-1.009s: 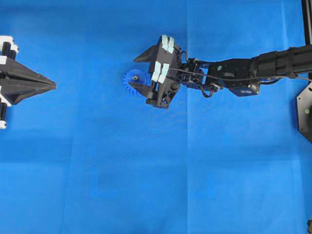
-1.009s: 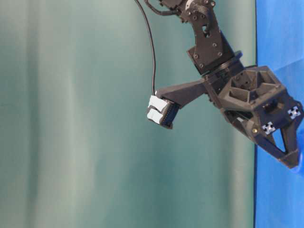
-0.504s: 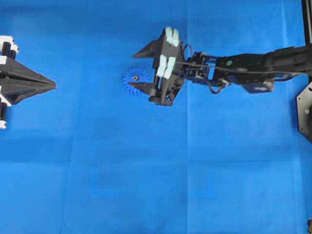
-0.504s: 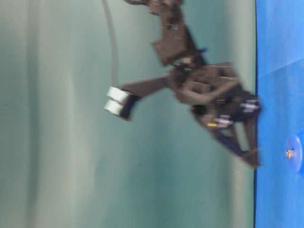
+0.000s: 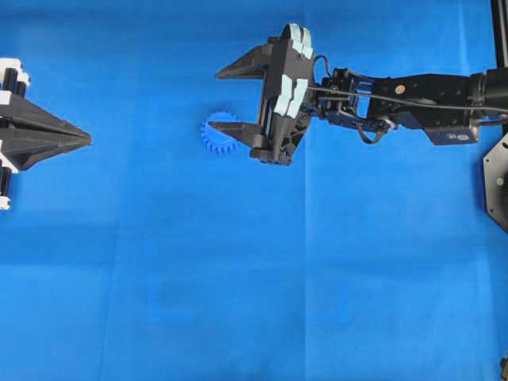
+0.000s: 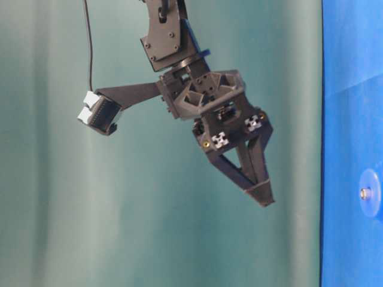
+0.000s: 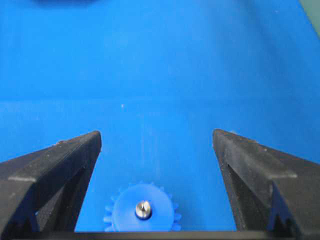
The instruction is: Insert the shaft placed at a random location into the center hole of the small gear at another random location.
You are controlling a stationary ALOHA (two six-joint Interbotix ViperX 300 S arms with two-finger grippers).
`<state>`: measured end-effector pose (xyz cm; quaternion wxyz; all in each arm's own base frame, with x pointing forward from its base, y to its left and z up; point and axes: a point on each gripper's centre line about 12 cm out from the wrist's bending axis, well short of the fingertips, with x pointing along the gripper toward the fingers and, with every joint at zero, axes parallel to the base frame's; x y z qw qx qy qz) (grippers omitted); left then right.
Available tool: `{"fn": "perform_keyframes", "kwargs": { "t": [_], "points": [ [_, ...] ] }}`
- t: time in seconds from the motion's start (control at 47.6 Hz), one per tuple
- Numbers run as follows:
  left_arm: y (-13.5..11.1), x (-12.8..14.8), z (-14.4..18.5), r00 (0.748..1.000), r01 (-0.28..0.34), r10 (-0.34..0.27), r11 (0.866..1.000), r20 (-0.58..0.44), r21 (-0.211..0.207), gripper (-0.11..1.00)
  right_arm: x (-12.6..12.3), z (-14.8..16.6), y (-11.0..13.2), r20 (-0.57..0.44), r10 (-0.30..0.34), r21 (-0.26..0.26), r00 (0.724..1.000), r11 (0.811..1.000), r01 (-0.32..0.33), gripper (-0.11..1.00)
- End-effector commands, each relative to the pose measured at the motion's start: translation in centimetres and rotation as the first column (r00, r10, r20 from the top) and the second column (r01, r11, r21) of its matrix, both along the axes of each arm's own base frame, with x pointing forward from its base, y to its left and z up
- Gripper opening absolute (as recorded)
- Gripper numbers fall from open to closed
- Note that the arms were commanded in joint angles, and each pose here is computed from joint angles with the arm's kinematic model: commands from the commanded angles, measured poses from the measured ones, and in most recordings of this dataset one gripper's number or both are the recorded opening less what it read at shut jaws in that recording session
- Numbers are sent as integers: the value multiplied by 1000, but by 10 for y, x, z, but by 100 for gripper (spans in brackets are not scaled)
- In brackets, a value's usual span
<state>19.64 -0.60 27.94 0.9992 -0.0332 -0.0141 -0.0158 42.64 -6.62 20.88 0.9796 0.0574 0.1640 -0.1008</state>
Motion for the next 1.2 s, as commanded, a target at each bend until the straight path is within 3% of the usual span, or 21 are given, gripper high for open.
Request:
{"fn": "perform_keyframes", "kwargs": {
  "t": [0.0,0.777,1.177],
  "points": [
    [0,1,4,1000,-2,2,1000,12,-2,0,-6,15,2,30,5,-5,1000,1000,-5,81],
    [1,0,5,1000,-5,5,1000,15,0,0,-126,40,25,101,18,9,995,1000,-19,81],
    [2,-1,5,1000,-8,8,1000,17,0,0,-147,44,29,96,27,14,995,1000,-28,81]
  ]
}}
